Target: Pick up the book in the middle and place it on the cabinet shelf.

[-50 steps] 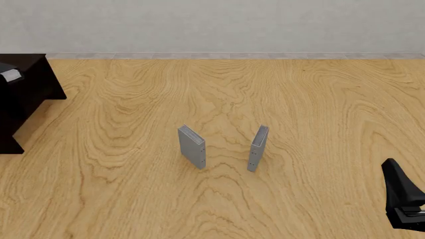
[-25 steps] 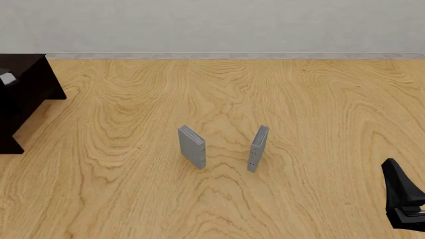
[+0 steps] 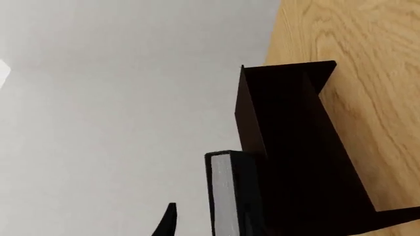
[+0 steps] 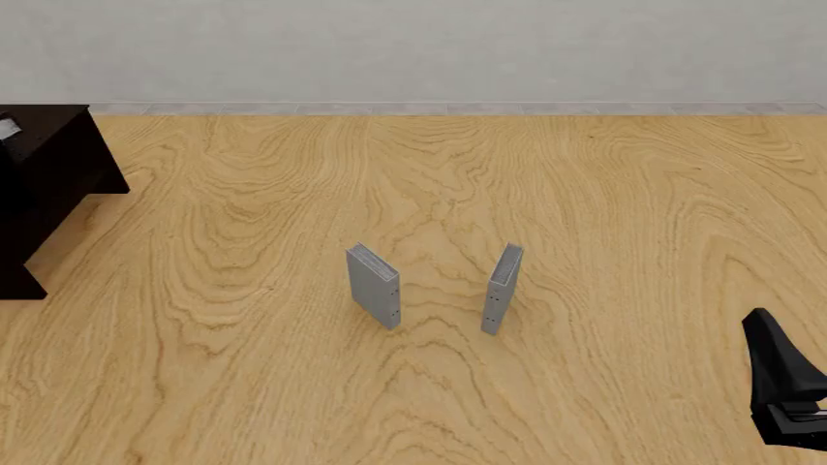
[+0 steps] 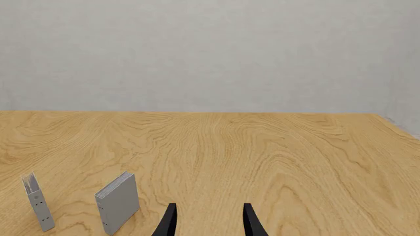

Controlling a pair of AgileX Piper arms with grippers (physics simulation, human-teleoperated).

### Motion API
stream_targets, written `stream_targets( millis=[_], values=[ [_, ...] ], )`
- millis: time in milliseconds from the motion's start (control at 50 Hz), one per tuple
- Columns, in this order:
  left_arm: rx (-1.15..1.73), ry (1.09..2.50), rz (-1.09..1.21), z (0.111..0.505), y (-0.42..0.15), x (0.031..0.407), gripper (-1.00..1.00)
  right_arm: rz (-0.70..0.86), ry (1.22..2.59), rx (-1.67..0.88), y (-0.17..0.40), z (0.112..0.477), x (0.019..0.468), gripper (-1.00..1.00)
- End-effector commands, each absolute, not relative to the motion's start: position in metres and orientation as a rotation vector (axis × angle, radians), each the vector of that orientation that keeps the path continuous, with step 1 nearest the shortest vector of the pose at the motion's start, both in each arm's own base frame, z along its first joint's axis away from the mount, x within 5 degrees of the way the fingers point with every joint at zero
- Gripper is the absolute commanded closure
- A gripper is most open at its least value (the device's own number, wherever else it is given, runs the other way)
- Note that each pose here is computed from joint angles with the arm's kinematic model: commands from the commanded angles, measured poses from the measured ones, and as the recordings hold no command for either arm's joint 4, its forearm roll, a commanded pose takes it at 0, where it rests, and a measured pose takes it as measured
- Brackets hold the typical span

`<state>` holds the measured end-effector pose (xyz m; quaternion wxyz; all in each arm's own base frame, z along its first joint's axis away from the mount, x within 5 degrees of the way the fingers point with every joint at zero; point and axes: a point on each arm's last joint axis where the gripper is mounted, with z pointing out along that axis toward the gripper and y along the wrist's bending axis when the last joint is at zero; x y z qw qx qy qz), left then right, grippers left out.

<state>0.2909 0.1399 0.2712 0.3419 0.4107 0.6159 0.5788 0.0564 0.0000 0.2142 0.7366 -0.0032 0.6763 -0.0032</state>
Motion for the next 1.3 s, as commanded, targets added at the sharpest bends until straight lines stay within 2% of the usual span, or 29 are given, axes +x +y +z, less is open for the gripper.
stream_targets(
  millis=[20,520,920,1040,1120,1300],
  values=[
    [1.079,1.541,1.499,0.289,0.122,0.283,-1.00,-0.007,1.485,-0.007,0.000,0.214,0.056,-1.00],
    [1.116,1.500,1.459,0.300,0.096,0.263,-1.00,-0.007,1.485,-0.007,0.000,0.214,0.056,-1.00],
    [1.129,1.465,1.446,0.299,0.085,0.261,-1.00,-0.007,1.485,-0.007,0.000,0.214,0.056,-1.00],
    [1.122,1.449,1.378,0.300,0.070,0.257,-1.00,-0.007,1.485,-0.007,0.000,0.214,0.056,-1.00],
    [1.084,1.440,1.237,0.317,0.047,0.249,-1.00,-0.007,1.485,-0.007,0.000,0.214,0.056,-1.00],
    [1.063,1.412,1.170,0.313,0.033,0.249,-1.00,-0.007,1.485,-0.007,0.000,0.214,0.056,-1.00]
  ],
)
